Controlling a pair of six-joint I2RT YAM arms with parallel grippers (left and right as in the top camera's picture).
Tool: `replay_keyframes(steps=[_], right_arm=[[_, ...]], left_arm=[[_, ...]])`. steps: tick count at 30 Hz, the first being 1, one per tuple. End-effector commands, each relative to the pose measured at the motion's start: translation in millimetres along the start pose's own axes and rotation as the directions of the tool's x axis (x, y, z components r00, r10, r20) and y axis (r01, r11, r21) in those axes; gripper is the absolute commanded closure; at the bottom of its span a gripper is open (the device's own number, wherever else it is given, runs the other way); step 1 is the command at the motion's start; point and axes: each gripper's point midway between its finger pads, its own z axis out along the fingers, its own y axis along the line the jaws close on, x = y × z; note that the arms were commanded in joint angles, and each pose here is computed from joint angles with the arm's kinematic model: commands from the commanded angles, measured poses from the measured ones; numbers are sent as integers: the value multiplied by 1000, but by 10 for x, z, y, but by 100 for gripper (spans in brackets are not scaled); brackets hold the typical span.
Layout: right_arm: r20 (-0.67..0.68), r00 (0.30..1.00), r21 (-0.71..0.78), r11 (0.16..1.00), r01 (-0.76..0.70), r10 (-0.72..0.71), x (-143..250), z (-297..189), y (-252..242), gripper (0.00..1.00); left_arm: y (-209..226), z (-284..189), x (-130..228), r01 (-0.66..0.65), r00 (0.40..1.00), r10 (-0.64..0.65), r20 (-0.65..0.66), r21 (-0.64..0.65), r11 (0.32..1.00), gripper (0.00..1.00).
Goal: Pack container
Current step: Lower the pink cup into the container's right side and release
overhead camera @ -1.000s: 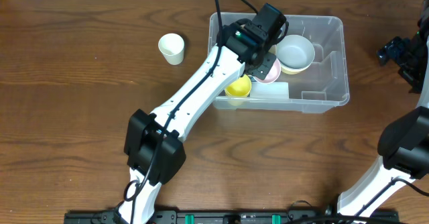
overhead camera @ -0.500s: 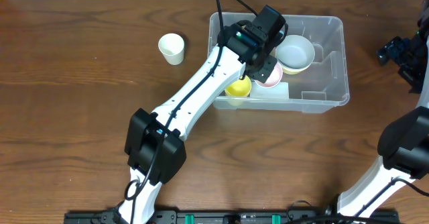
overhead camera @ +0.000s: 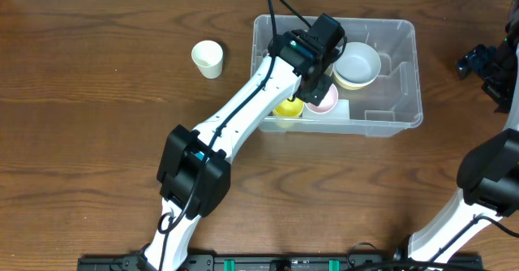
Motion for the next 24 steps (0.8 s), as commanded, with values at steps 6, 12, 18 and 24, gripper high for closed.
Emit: replay_keyframes(steps=[6, 12, 18, 24], right_arm=[[5, 1000, 9, 1000, -15, 15, 0, 0, -9, 1], [5, 1000, 9, 1000, -15, 15, 0, 0, -9, 1], [5, 1000, 9, 1000, -15, 15, 0, 0, -9, 1], [5, 1000, 9, 1000, -15, 15, 0, 0, -9, 1]], left_arm=[[32, 180, 151, -8, 998, 8, -61, -2, 1000, 94], [31, 181, 136, -13, 998, 13, -54, -1, 1000, 93], [34, 183, 84, -46, 998, 46, -33, -2, 999, 88], [62, 183, 14, -43, 999, 43, -6, -9, 999, 89]])
